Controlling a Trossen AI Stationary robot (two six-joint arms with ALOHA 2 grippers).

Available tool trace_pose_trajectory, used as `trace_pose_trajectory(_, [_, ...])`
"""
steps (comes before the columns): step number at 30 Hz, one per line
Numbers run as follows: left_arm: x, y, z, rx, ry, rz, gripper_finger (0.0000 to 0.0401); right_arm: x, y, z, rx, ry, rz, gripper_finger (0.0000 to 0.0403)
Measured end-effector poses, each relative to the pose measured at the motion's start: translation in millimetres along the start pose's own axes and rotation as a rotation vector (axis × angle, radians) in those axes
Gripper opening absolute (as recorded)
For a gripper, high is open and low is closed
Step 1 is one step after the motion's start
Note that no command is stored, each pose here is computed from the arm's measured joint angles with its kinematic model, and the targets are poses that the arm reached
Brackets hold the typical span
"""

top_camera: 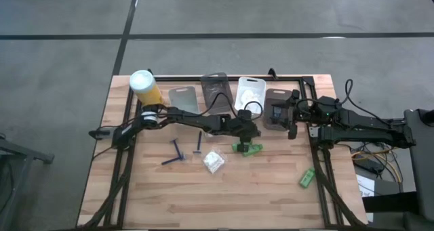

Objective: Pick & Place Travel size toiletries
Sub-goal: Move the blue shave cream to the top of the green shampoo, then put the green shampoo into the left black bin

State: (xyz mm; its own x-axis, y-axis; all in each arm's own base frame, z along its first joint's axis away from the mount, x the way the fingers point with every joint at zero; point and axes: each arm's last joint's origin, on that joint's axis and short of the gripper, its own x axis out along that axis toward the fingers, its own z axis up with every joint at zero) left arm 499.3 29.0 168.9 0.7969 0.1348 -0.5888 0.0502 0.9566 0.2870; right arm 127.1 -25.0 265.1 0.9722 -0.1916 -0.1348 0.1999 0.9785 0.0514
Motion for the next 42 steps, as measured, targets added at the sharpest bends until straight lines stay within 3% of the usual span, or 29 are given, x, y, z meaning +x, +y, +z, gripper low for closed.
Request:
trace_pose_trajectory(6, [0, 1, 0, -0.002, 0.0, 0.003, 0.0181, 0, 0, 0, 0.0, 0.0, 0.0, 0.0284])
trace_pose_trajectory(10, [0, 1, 0, -0.002, 0.0, 0.004, 0.0201, 0, 0, 0, 0.0, 0.0, 0.0, 0.0296])
trace_pose_trajectory(16, [-28, 6, 14, -0.062, 0.041, -0.01, 0.0204, 0, 0, 0, 0.0, 0.001, 0.0, 0.0314])
trace_pose_trajectory(24, [-67, 6, 27, -0.279, 0.127, -0.039, 0.0204, 0, 0, 0, 0.0, 0.001, 0.0, 0.0337])
trace_pose_trajectory(31, [-72, -5, 24, -0.516, 0.184, -0.045, 0.0204, 0, 0, 0, 0.0, 0.001, 0.0, 0.0357])
trace_pose_trajectory(42, [-58, -30, -8, -0.482, 0.224, -0.067, 0.0204, 0, 0, 0, 0.0, 0.0, 0.0, 0.0345])
